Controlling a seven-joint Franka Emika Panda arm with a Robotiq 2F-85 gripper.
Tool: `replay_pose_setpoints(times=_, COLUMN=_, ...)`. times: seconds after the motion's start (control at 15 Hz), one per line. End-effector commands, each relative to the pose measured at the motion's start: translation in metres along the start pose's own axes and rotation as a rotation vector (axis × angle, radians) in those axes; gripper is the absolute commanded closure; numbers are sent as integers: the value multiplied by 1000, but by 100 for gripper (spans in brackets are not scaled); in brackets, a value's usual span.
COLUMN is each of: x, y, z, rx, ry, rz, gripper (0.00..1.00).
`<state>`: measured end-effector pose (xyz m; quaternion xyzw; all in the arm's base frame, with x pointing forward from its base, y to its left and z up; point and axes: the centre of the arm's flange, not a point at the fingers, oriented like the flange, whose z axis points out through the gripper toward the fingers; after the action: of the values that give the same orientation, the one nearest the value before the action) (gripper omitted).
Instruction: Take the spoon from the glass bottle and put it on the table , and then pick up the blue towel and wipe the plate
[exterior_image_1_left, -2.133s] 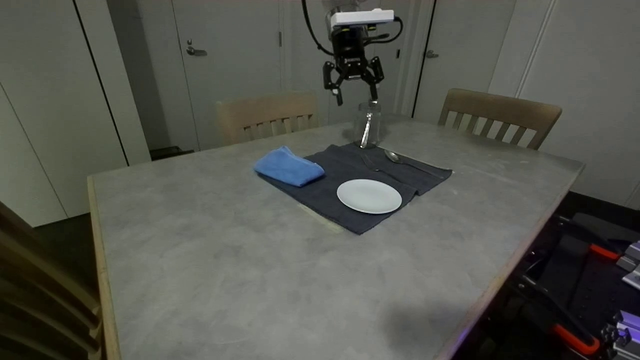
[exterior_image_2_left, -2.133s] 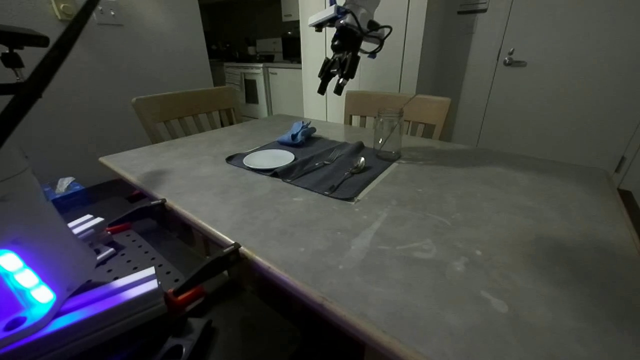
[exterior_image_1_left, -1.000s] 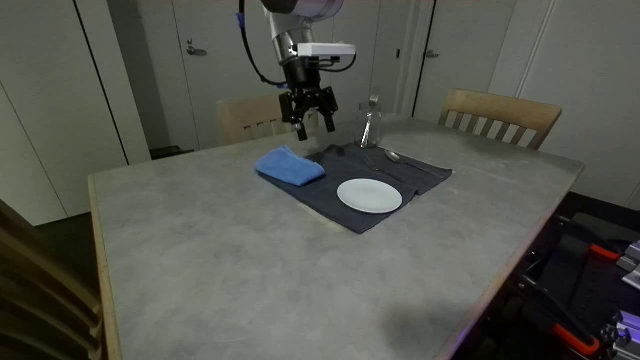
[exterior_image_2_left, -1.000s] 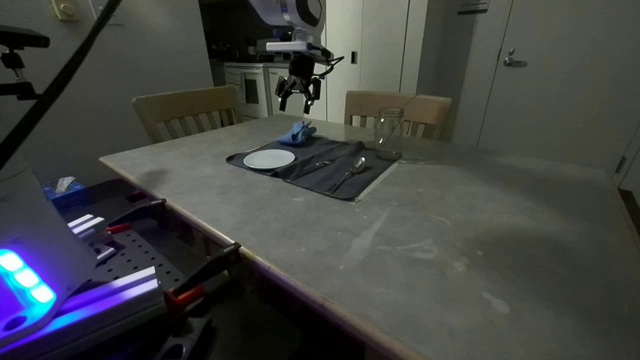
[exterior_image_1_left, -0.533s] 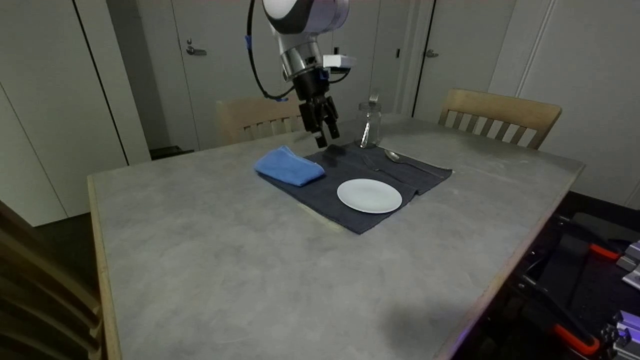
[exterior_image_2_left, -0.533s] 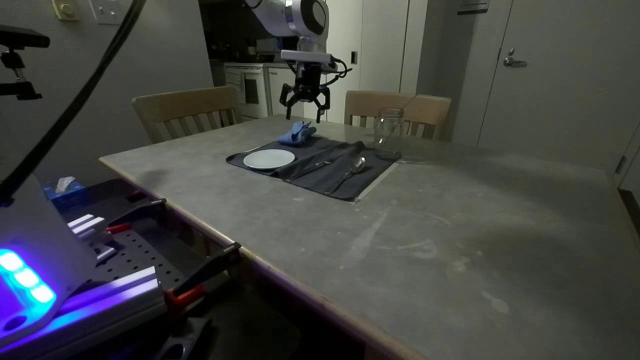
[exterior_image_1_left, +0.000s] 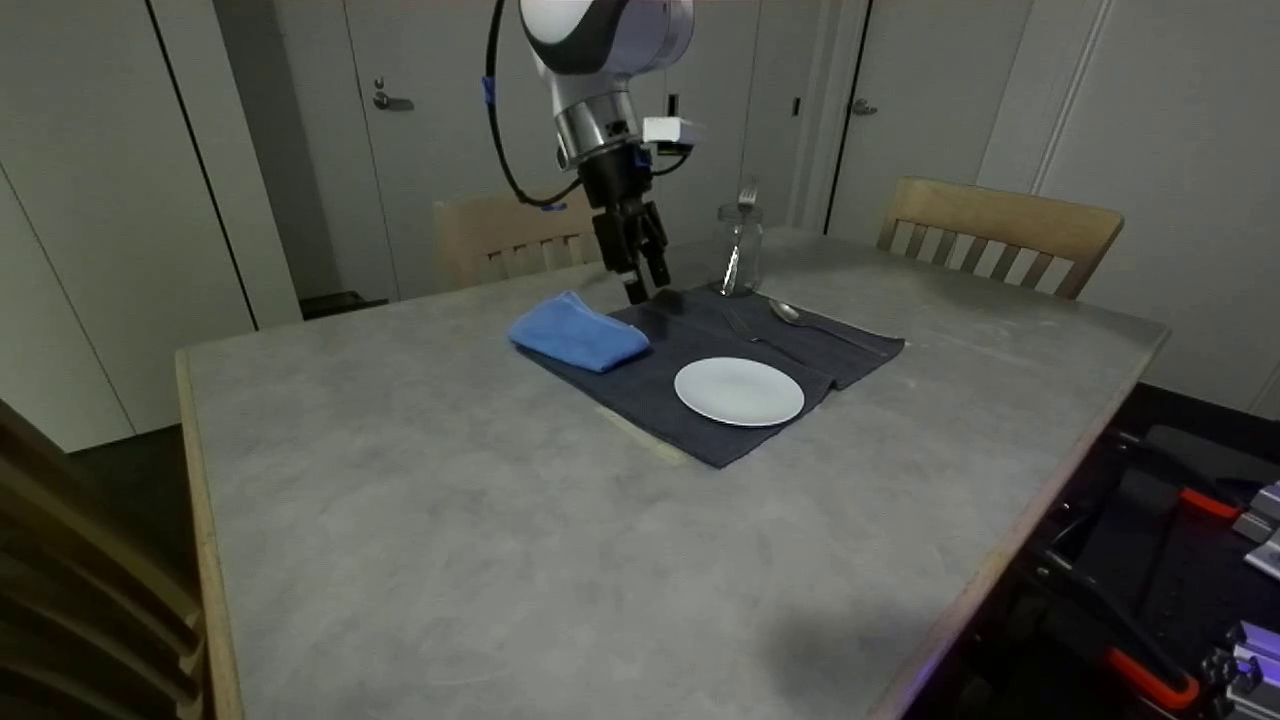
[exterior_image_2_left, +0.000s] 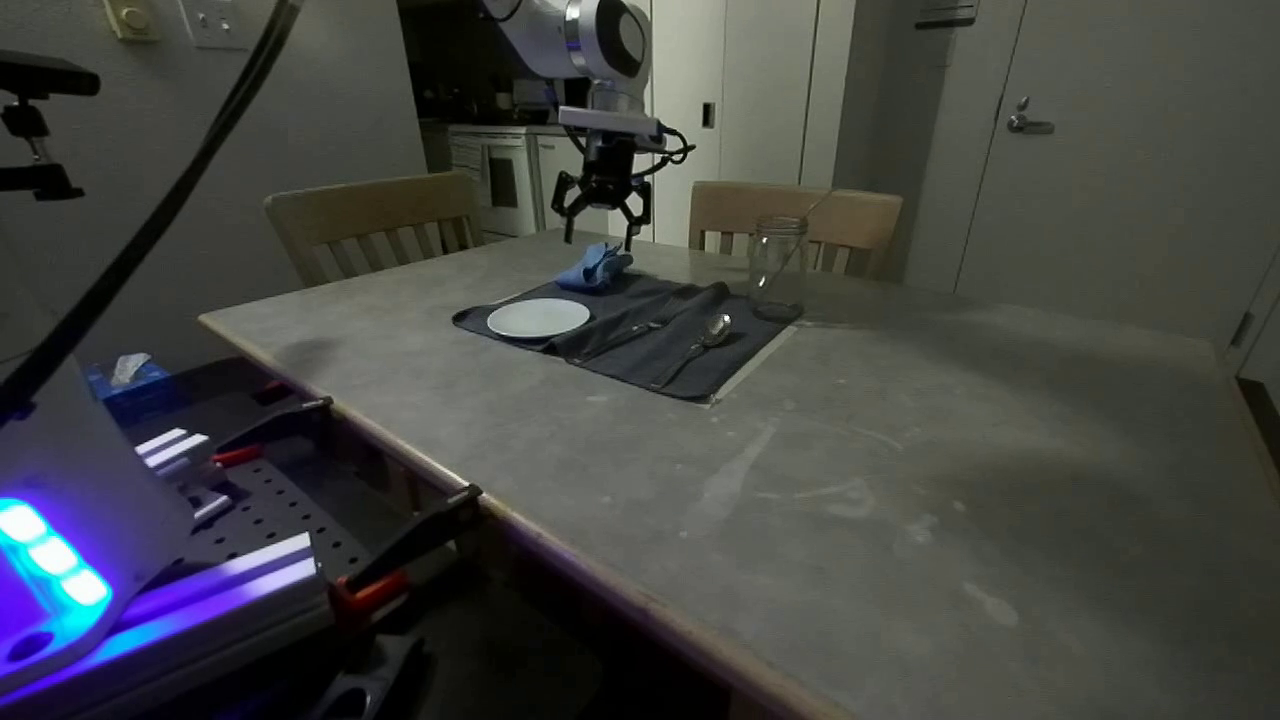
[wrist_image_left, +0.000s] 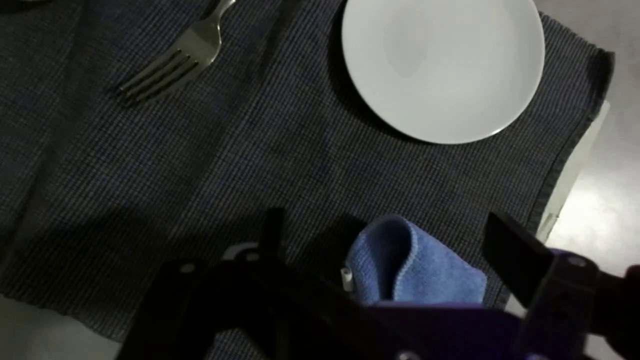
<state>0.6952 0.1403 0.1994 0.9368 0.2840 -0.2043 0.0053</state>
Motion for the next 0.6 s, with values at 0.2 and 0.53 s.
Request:
replay_pose_setpoints(times=0.2, x=6, y=-21, z=12, rx=90, ry=168, rz=-60, gripper=0)
replay_pose_setpoints(times=0.53, x=14, y=-29, z=29, rx=132, ry=220, rz=-34, gripper=0)
